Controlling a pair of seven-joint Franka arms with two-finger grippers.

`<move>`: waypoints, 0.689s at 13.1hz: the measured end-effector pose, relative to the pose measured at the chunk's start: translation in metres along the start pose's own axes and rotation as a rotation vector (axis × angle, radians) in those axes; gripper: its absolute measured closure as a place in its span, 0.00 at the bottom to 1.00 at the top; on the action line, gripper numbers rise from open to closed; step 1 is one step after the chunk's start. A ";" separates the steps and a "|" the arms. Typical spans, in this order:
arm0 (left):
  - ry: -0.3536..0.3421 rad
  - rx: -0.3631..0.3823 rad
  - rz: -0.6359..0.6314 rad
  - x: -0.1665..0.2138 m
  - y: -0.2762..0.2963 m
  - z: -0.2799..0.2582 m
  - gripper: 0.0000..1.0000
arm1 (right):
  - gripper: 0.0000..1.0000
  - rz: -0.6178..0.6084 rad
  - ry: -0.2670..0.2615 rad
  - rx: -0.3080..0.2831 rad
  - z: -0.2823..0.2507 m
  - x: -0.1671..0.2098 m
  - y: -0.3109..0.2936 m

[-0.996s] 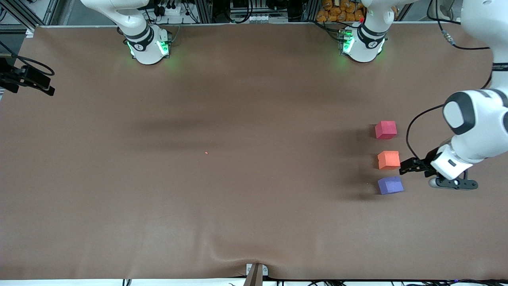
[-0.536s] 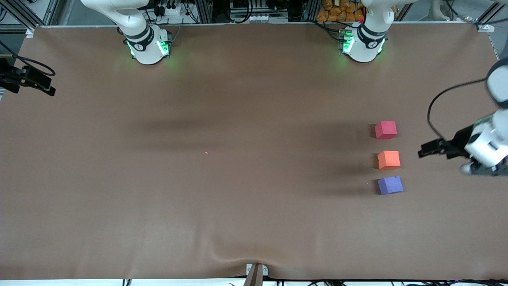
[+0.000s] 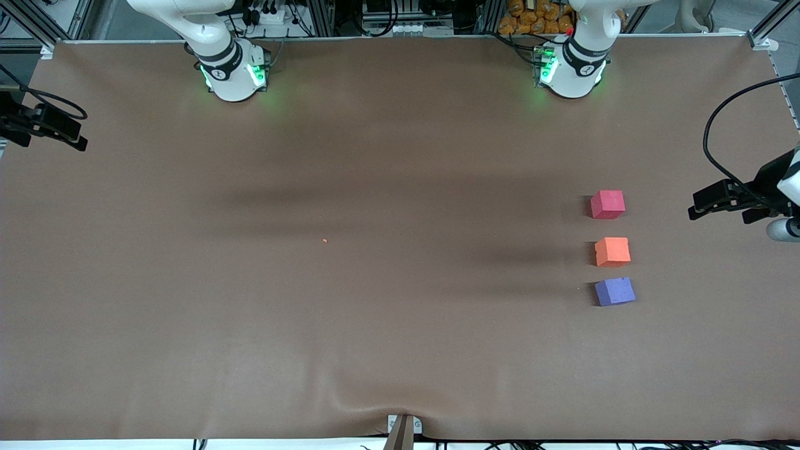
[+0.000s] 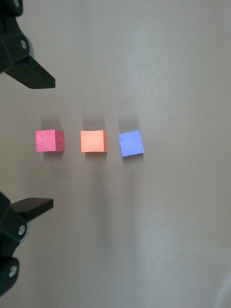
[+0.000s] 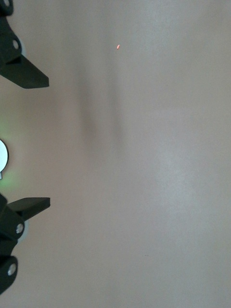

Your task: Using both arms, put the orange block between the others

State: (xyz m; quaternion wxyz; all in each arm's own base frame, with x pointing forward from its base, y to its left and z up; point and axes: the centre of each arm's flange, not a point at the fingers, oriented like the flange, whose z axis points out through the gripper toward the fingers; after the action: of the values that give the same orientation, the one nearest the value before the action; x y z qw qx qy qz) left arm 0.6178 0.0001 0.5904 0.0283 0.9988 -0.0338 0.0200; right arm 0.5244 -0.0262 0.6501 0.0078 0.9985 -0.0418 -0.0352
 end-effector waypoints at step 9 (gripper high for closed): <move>-0.087 0.029 -0.008 -0.054 0.026 -0.045 0.00 | 0.00 -0.001 0.000 0.000 0.000 0.000 0.000</move>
State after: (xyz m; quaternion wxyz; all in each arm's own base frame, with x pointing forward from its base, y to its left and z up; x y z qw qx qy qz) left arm 0.5602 -0.0195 0.6345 0.0125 0.9992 -0.0305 -0.0230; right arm 0.5244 -0.0259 0.6502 0.0078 0.9985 -0.0414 -0.0352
